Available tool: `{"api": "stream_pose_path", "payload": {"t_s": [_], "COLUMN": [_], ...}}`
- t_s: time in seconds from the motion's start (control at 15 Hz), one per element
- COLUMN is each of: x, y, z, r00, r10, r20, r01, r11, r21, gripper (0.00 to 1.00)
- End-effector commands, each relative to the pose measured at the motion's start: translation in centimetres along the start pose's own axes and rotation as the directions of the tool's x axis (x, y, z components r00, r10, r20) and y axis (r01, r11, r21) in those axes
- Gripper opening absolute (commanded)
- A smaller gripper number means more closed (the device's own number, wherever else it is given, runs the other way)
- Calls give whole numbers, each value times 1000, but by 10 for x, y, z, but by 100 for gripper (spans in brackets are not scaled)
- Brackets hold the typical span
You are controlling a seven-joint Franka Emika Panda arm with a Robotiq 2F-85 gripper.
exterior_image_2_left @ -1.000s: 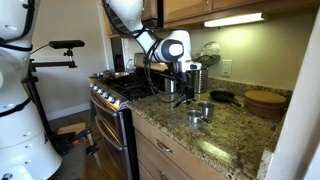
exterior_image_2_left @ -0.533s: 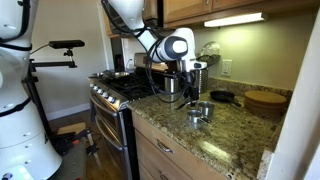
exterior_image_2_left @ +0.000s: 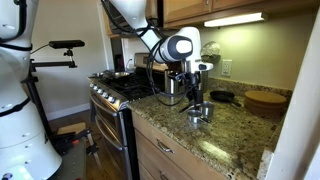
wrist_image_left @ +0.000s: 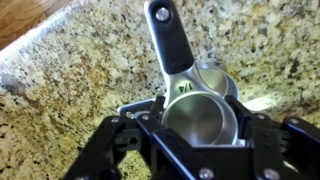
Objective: Put the measuring cups one inside the other
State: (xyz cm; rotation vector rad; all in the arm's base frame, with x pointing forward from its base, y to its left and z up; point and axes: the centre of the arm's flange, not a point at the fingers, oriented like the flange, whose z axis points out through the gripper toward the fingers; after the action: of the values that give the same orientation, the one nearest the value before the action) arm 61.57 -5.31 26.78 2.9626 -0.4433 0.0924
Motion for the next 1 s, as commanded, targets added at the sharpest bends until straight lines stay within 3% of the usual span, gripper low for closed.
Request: {"api": "stream_pose_path", "payload": {"t_s": [0.0,0.4,0.93], "x": [10,22,22], "y": [6,-2,12], "z": [1,12,23], "r00": [999,996,989], "r10": [33,34,59], "r20": [36,87,133], "r01": [-34,-45,-77], "r11": [999,990,988], "r21": [27,130,133], "gripper": [36,36,36]}}
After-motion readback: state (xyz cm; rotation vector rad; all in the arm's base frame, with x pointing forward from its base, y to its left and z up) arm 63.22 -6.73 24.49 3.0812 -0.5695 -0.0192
